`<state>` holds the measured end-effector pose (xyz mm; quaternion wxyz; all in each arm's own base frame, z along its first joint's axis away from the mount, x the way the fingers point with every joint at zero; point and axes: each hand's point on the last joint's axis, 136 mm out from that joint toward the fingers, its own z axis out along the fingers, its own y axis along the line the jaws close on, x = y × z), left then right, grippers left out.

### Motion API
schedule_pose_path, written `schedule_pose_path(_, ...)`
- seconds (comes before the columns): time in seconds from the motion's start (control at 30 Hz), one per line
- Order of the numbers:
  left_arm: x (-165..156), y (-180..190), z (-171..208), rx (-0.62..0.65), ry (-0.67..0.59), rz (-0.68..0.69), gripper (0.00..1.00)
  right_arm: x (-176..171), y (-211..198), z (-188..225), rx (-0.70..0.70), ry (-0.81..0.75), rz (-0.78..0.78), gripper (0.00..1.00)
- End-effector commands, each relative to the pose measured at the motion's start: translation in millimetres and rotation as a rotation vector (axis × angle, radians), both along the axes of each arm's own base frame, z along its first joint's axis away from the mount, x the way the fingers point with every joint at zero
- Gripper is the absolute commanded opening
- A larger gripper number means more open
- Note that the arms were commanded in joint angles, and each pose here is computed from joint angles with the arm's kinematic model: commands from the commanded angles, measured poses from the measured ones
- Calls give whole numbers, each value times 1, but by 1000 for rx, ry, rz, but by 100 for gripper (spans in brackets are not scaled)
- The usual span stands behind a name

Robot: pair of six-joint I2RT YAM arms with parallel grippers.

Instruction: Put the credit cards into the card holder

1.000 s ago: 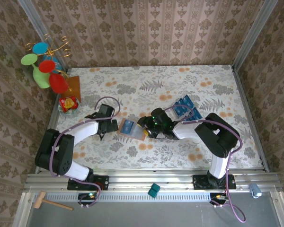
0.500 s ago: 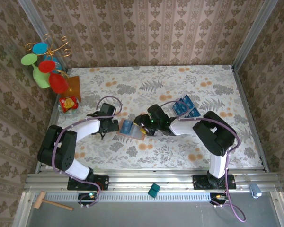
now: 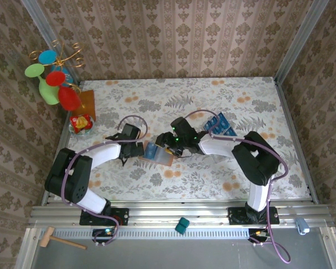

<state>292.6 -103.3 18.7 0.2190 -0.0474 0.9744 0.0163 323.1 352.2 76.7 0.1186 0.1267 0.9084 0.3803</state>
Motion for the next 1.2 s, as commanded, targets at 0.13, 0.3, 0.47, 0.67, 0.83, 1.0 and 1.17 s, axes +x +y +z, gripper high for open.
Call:
schedule_pose_path(0.13,-38,-17,-10,-47,73,-42,100,-2,-44,11,-262,-125,80,61)
schedule_pose_path(0.3,-53,-33,1,-94,46,-50,100,-2,-59,10,-366,-164,125,61)
schedule_pose_path(0.47,-56,-26,18,-64,-4,-34,100,3,-71,8,-441,-185,146,57)
schedule_pose_path(0.67,-48,-23,33,-20,-39,-62,100,8,-77,-3,-443,-163,166,45)
schedule_pose_path(0.83,-33,-44,49,-53,-77,-110,100,12,-77,-9,-421,-151,177,26)
schedule_pose_path(1.0,-17,-74,61,-68,-104,-169,100,15,-75,-11,-378,-140,184,17)
schedule_pose_path(1.17,-8,-104,57,-55,-95,-227,100,14,-73,-15,-362,-131,201,17)
